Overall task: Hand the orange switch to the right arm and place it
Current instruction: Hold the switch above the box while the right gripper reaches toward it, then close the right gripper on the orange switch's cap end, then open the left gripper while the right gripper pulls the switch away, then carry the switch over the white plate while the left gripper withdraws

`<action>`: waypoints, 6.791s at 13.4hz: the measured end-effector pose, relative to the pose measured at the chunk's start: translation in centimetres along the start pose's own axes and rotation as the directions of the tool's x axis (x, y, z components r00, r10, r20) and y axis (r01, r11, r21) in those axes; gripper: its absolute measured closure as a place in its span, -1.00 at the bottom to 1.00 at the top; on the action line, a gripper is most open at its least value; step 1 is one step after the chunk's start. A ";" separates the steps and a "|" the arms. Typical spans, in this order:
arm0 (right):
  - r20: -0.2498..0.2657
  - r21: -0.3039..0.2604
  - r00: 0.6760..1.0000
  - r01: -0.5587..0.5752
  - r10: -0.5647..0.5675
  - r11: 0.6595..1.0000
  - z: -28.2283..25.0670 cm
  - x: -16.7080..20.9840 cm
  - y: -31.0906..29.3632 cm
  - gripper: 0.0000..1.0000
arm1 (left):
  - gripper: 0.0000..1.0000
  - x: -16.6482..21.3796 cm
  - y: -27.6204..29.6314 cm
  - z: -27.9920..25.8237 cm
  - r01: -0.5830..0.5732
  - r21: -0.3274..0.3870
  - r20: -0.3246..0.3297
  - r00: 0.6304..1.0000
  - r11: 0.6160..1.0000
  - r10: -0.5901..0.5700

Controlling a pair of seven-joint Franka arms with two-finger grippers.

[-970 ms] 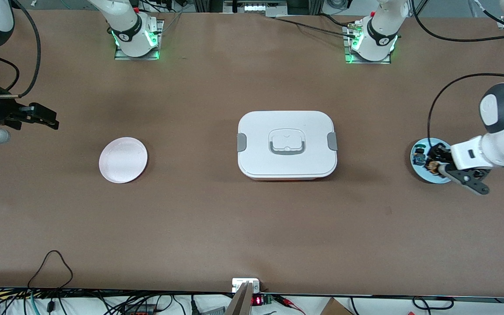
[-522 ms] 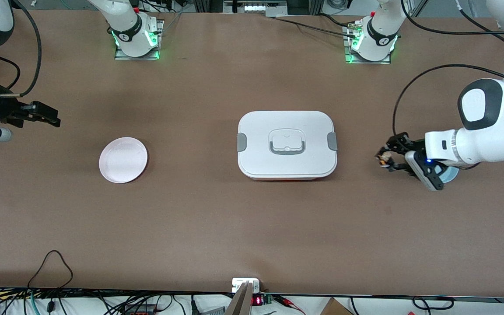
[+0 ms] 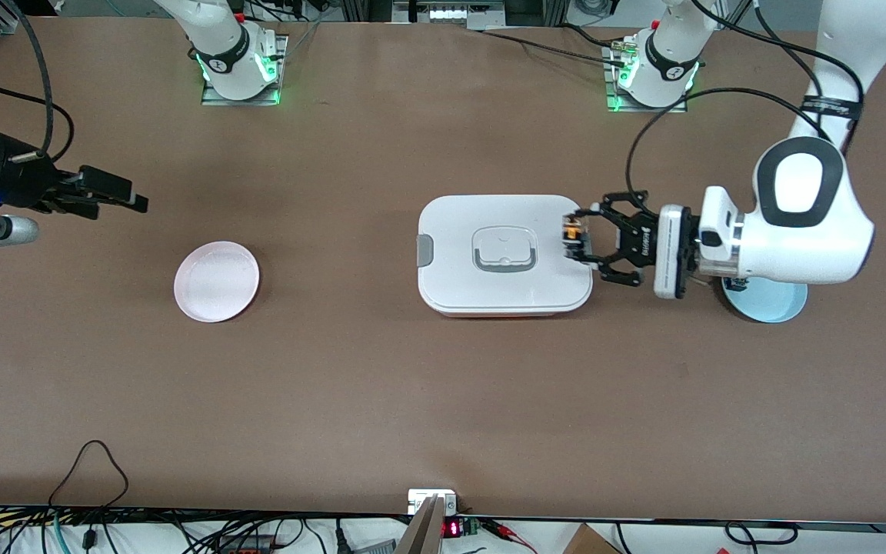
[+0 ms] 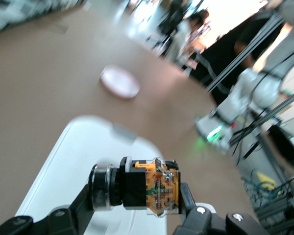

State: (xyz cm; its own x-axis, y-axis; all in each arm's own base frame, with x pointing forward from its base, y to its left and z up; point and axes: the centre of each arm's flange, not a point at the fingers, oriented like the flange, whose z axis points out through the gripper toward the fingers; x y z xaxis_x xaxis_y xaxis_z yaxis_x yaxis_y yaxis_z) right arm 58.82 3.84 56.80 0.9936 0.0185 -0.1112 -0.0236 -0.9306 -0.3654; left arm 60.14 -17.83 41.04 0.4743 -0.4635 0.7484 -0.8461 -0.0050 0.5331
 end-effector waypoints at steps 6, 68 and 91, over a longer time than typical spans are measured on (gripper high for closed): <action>0.086 0.480 0.996 -0.056 0.016 0.875 4.0 2.1 -4.2 -1.00 | -0.44 4.8 1.1 5.2 -0.323 0.064 -0.378 0.868 0.944 0.322; 0.081 0.863 0.996 -0.047 -0.045 0.504 21.0 4.3 -17.7 0.15 | -1.00 6.1 2.0 9.9 -0.220 0.054 -0.310 0.924 0.974 0.226; 0.353 -0.125 0.150 0.986 -0.924 0.113 21.8 6.1 4.7 0.15 | -1.00 8.9 9.9 -9.2 0.021 0.957 0.265 0.335 0.288 -0.904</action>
State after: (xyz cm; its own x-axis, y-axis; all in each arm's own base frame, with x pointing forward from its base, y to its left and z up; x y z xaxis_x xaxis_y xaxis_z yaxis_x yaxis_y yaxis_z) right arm 62.37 7.58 34.22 0.1323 0.9912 -0.0054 0.9906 -0.1324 -0.0348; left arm 58.20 -13.82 56.62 0.8594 -0.3856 -0.3357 -0.4669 -0.8594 -0.2083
